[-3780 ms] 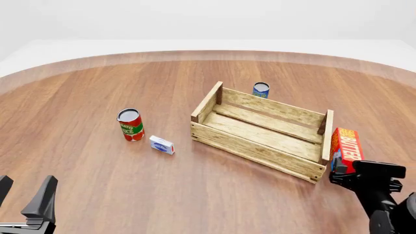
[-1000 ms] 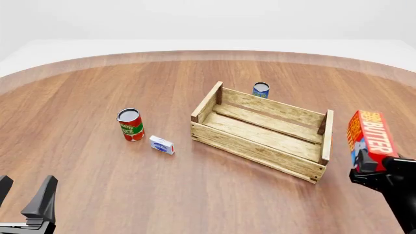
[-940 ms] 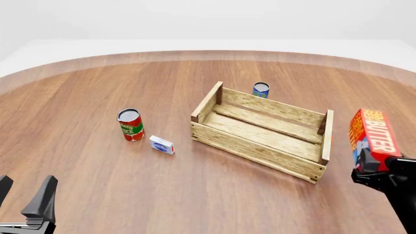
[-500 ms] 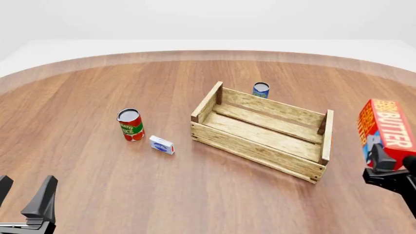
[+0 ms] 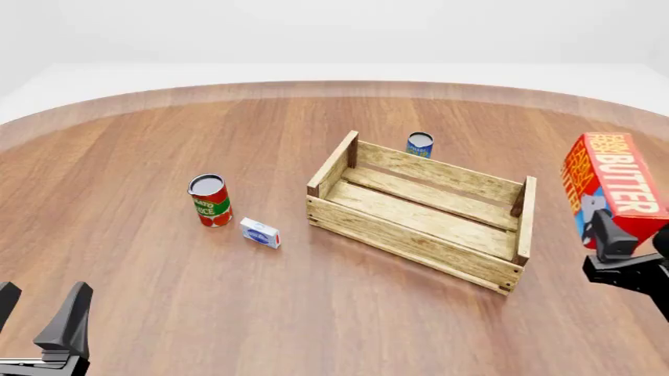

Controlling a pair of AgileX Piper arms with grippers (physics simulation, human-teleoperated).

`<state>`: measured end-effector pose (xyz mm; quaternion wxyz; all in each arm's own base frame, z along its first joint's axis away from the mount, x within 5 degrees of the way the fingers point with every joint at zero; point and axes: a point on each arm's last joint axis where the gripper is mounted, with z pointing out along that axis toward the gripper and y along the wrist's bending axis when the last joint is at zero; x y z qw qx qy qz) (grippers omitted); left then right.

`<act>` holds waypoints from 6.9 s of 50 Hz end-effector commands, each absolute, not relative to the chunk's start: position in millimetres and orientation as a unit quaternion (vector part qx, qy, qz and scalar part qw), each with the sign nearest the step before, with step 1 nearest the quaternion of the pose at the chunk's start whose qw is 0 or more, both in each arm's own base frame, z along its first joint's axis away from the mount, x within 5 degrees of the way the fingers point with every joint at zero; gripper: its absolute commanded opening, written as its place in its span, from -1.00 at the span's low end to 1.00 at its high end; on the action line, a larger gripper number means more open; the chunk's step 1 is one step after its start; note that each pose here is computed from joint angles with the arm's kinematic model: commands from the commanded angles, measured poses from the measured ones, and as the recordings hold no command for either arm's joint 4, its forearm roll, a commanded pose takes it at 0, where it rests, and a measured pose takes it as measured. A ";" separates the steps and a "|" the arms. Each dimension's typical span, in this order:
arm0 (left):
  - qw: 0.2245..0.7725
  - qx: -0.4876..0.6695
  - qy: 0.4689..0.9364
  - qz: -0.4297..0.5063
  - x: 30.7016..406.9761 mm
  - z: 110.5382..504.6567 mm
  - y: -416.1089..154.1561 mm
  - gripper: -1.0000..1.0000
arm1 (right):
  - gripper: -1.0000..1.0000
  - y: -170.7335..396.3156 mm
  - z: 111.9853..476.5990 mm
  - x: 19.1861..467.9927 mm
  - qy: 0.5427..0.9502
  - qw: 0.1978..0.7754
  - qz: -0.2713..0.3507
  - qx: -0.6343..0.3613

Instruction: Pick up the butter and put it in the tray.

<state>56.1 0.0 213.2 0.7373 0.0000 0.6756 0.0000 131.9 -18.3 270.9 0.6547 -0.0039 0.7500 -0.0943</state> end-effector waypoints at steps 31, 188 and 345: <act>0.737 0.000 0.676 0.000 56.1 213.2 0.0 1.00 | -1.00 15.5 296.5 176.2 0.732 0.675 -0.022 -0.088; 0.737 0.000 0.676 0.000 56.1 213.2 0.0 1.00 | -1.00 85.8 198.6 311.5 0.786 0.600 0.062 -0.132; 0.737 0.000 0.676 0.000 56.1 213.2 0.0 1.00 | 1.00 82.6 192.9 314.2 0.786 0.603 0.062 -0.123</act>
